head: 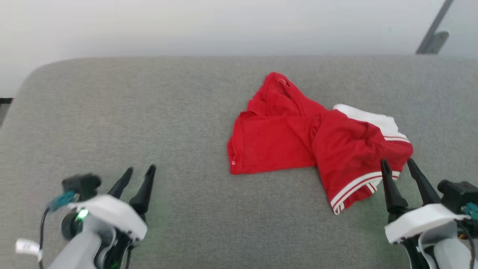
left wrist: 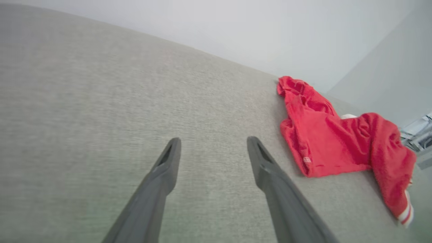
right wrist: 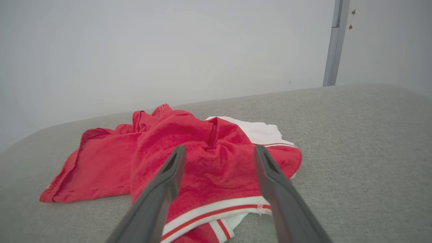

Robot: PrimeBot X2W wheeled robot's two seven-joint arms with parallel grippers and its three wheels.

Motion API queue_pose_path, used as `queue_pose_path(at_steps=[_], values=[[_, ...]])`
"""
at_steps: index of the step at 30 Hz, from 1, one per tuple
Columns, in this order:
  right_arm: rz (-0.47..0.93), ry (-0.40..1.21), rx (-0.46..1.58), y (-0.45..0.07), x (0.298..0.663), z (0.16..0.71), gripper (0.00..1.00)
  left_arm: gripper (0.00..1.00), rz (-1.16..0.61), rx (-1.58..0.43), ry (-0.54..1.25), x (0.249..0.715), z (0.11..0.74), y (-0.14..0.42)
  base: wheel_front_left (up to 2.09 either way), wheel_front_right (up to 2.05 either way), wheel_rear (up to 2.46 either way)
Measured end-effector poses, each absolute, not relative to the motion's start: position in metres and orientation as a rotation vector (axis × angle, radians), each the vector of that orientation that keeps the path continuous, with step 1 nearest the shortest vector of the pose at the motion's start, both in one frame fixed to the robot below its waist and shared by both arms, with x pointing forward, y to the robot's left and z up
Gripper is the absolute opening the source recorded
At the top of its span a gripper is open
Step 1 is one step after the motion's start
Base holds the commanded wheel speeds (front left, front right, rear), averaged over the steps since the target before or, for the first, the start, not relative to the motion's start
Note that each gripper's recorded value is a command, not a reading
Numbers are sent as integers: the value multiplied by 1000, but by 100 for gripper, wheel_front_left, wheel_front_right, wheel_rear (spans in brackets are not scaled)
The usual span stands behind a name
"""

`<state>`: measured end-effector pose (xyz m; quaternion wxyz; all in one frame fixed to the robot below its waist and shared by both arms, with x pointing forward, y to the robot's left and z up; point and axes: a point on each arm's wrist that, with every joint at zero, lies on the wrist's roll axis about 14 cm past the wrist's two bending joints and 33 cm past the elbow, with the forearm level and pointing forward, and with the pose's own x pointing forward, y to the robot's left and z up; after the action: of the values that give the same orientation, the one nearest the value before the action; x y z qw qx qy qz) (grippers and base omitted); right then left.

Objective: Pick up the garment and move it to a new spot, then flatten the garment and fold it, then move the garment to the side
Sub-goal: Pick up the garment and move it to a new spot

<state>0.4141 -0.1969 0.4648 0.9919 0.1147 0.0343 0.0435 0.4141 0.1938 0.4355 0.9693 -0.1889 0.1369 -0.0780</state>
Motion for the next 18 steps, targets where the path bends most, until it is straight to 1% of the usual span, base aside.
queue_pose_path(at_steps=[2, 6, 12, 18], values=[[95, 62, 223, -197, 411, 468, 100, 100, -110, -380, 248, 401, 437, 207, 0, 0, 0], [86, 37, 218, -204, 407, 477, 100, 100, -53, -285, 198, 382, 443, 230, 0, 0, 0], [77, -7, 213, -210, 397, 492, 100, 100, -31, -187, 111, 360, 459, 231, 0, 0, 0], [81, -79, 211, -208, 393, 514, 100, 100, -8, -108, -17, 356, 492, 230, 0, 0, 0]])
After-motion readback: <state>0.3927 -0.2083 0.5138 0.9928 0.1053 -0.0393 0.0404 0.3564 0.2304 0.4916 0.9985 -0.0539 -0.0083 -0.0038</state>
